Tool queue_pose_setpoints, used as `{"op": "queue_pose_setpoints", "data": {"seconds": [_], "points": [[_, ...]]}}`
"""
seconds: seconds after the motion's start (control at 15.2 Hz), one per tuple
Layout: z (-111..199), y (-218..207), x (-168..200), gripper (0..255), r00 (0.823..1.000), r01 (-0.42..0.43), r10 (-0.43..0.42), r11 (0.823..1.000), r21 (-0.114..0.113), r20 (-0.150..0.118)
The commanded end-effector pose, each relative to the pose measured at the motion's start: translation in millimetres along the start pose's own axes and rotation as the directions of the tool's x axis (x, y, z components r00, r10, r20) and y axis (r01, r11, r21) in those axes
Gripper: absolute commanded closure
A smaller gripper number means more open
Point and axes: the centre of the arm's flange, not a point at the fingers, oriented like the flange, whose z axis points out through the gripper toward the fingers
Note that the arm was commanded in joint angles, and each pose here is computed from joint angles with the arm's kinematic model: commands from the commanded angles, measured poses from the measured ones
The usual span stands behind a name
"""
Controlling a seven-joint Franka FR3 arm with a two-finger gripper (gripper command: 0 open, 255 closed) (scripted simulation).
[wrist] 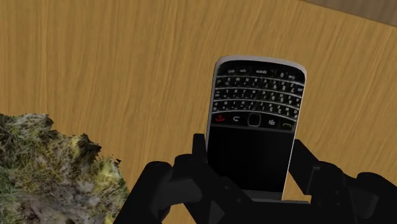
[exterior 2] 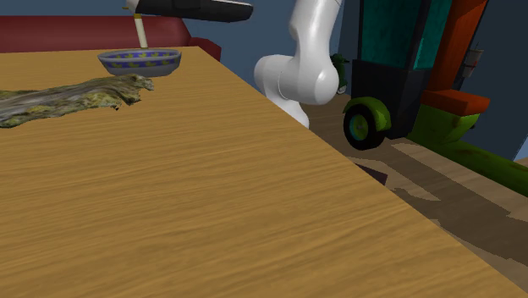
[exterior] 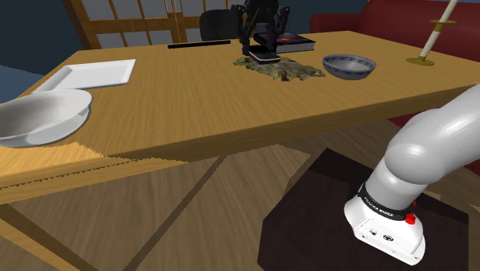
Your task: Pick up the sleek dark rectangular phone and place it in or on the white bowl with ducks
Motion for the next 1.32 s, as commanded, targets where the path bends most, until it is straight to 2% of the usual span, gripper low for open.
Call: {"op": "queue_pose_setpoints", "data": {"seconds": [0.0,1.25], "points": [[-1.4,27.7,1.7,255,1.000,0.002,-0.002,1.000,0.001,0.000],[-19.3,277.5,16.2,255,1.000,0.002,-0.002,1.000,0.001,0.000]]}}
